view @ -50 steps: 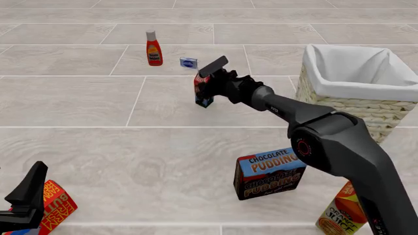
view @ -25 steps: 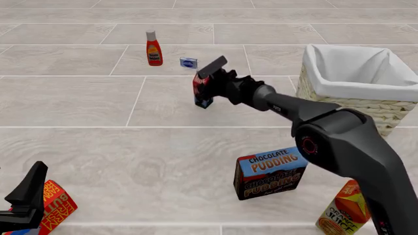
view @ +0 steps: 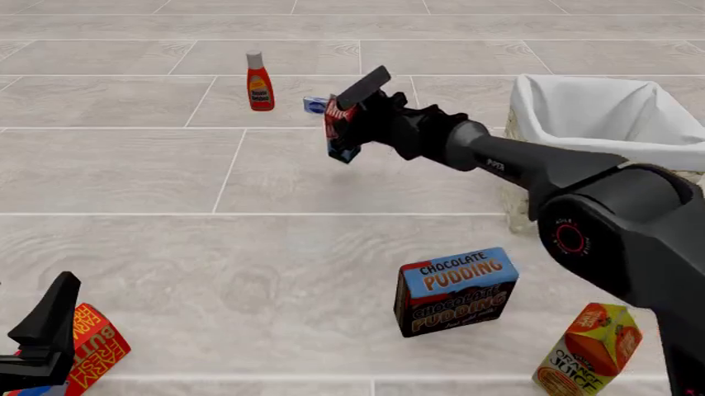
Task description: Pick the milk and place it in the basket.
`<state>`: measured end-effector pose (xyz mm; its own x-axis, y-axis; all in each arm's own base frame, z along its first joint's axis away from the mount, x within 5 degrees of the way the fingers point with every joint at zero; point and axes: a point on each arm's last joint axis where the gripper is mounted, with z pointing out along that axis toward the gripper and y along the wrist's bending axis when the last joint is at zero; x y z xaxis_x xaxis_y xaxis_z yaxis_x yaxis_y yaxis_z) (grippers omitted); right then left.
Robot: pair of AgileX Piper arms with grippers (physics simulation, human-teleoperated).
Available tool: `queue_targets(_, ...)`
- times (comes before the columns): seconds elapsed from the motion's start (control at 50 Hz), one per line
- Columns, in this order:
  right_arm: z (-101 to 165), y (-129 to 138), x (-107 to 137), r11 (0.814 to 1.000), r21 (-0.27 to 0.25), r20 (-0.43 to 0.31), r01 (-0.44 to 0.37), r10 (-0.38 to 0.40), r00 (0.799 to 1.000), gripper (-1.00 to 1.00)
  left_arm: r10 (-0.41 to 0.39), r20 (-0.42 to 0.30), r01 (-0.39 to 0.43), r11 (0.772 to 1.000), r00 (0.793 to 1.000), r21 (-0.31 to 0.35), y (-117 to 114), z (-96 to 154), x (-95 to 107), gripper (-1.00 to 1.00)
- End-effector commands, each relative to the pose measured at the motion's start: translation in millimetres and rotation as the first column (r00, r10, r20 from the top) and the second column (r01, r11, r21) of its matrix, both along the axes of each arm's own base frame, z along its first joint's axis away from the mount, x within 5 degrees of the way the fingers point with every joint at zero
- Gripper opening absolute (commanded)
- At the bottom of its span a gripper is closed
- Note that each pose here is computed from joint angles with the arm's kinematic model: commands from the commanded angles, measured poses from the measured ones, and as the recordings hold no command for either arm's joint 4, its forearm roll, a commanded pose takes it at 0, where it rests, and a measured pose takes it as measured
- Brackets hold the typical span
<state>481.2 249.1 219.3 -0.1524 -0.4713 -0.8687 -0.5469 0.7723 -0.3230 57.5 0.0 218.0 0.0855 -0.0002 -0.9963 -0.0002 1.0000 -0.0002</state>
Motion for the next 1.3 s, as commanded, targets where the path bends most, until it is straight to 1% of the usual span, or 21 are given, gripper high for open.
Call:
queue_targets(0.02, 47.7, -7.7, -14.5, 0.999, 0.048, 0.058, 0.004, -0.007, 0.998, -1.0, 0.0, 0.0, 0.0, 1.0, 1.0, 0.0, 0.0, 0.0, 0.0, 1.0)
queue_targets(0.08, 53.1, -9.6, -17.2, 0.999, 0.048, 0.063, 0.004, -0.007, 0.998, -1.0, 0.0, 0.0, 0.0, 1.0, 1.0, 0.0, 0.0, 0.0, 0.0, 1.0)
queue_targets(0.36, 95.8, -28.3, -36.3, 0.998, 0.057, 0.087, 0.018, -0.023, 0.996, -1.0, 0.0, 0.001, 0.0, 1.0, 1.0, 0.0, 0.0, 0.0, -0.1, 1.0)
queue_targets(0.48, 111.6, -42.5, -42.7, 0.998, 0.055, 0.094, 0.036, -0.041, 0.995, -1.0, 0.0, 0.0, 0.0, 1.0, 1.0, 0.0, 0.0, 0.0, 0.0, 1.0)
queue_targets(0.7, 128.4, -59.8, -53.0, 0.997, 0.055, 0.1, 0.059, -0.065, 0.993, -1.0, 0.0, 0.0, 0.0, 1.0, 1.0, 0.0, 0.0, 0.0, 0.0, 1.0)
queue_targets(0.9, 142.0, -76.0, -62.8, 0.994, 0.066, 0.113, 0.083, -0.09, 0.989, -1.0, 0.0, 0.0, 0.0, 1.0, 1.0, 0.0, 0.0, 0.0, 0.0, 1.0)
queue_targets(1.0, 151.7, -90.9, -63.1, 0.991, 0.069, 0.129, 0.111, -0.12, 0.984, -1.0, 0.0, 0.0, 0.0, 1.0, 1.0, 0.0, 0.0, 0.0, 0.0, 1.0)
queue_targets(1.18, 167.6, -104.4, -74.2, 0.989, 0.071, 0.143, 0.129, -0.138, 0.98, -1.0, 0.0, 0.0, 0.0, 1.0, 1.0, 0.0, 0.0, 0.0, 0.0, 1.0)
queue_targets(1.3, 172.6, -114.9, -80.1, 0.987, 0.072, 0.151, 0.147, -0.156, 0.976, -1.0, 0.0, 0.0, 0.0, 1.0, 1.0, 0.0, 0.0, 0.0, 0.0, 1.0)
